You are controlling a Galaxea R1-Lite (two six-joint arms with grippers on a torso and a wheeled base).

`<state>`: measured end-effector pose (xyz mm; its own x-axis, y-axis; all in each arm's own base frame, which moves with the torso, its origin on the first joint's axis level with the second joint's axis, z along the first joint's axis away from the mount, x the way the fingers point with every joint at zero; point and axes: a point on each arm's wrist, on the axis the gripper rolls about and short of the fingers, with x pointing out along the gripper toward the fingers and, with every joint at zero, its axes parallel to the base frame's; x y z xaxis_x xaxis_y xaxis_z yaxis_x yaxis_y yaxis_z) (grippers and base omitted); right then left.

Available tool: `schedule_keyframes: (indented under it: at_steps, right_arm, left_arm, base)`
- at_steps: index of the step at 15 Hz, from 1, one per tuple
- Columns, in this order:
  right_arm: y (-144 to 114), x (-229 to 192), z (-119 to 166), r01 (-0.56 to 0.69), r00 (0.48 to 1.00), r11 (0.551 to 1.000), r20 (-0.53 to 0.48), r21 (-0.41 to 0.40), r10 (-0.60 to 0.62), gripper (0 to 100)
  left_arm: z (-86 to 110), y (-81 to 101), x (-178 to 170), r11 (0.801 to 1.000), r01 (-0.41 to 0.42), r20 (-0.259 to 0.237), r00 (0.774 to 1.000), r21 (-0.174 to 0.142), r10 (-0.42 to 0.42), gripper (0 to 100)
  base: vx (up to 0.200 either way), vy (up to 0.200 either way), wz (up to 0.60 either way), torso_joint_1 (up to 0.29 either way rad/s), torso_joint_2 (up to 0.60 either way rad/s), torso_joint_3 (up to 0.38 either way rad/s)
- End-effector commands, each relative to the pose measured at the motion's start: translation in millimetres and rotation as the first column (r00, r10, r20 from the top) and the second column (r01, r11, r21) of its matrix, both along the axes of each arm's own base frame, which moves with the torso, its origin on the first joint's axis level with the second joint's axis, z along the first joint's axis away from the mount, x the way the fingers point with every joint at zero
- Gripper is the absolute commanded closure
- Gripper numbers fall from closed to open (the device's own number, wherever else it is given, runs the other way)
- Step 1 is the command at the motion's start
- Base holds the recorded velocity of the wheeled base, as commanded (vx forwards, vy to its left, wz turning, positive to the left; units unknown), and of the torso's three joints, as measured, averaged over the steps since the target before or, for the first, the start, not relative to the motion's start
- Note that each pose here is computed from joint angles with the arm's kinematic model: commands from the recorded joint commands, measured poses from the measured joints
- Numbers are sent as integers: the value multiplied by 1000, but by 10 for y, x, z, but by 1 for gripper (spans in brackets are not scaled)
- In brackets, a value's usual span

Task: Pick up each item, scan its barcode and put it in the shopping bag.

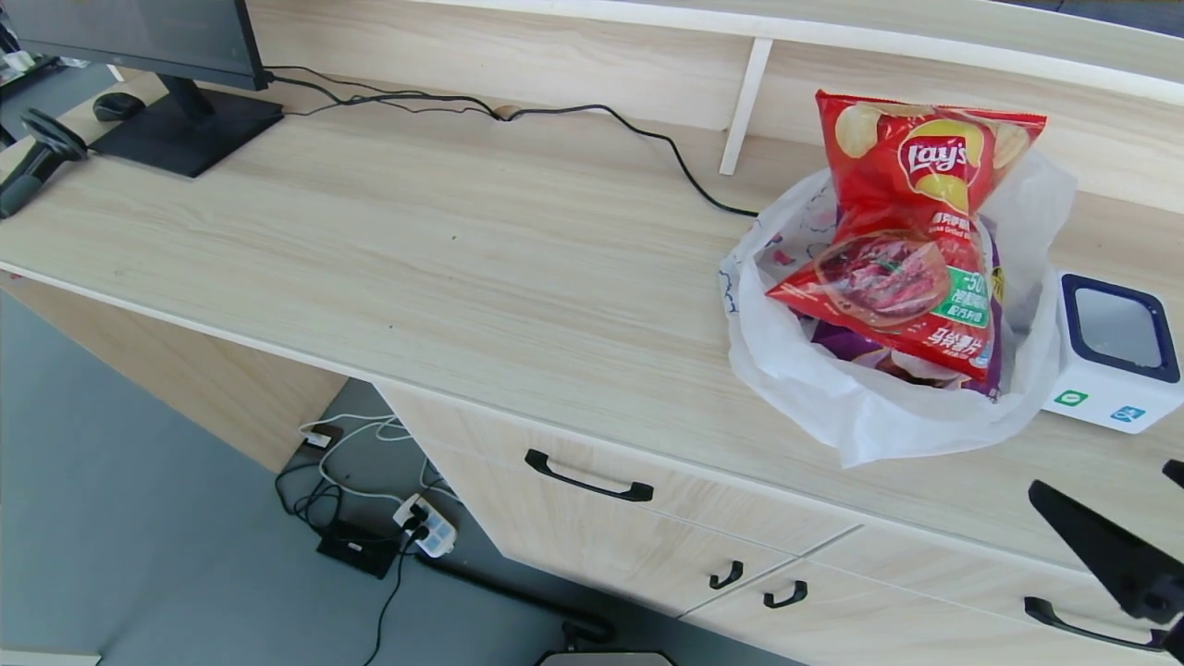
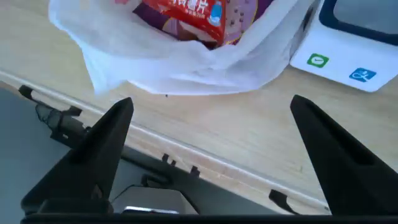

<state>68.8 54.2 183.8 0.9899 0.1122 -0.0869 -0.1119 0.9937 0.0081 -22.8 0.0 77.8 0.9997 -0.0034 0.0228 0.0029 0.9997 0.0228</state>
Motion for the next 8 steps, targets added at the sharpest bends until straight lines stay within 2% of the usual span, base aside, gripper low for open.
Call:
schedule_keyframes:
  at_steps: [1,4,5,6,7,8]
  right_arm:
    - [-170,-205,-316,-67,998,998,-15,-6,67,0]
    - [-203,-302,-605,-173,982,984,-77,-34,170,0]
    - [-224,-311,-697,-153,982,988,-111,-21,150,0]
    - [-254,-299,-733,-75,986,997,-147,-8,73,0]
    - [-312,-307,-793,-1,984,1000,-177,-30,-4,0]
    - [-383,-363,-856,2,980,999,-201,-49,-12,0]
  left_arm:
    - [4,0,1,1000,0,2,1000,-3,0,0]
    - [-1,0,1,1000,0,-3,1000,0,0,0]
    - [-1,0,1,1000,0,-3,1000,0,0,0]
    - [-1,0,1,1000,0,-3,1000,0,0,0]
    - [-1,0,1,1000,0,-3,1000,0,0,0]
    - [-1,0,1,1000,0,-3,1000,0,0,0]
  base:
    - [0,0,0,0,0,0]
    - [0,0,0,0,0,0]
    - [0,0,0,0,0,0]
    - [0,0,0,0,0,0]
    - [0,0,0,0,0,0]
    - [0,0,0,0,0,0]
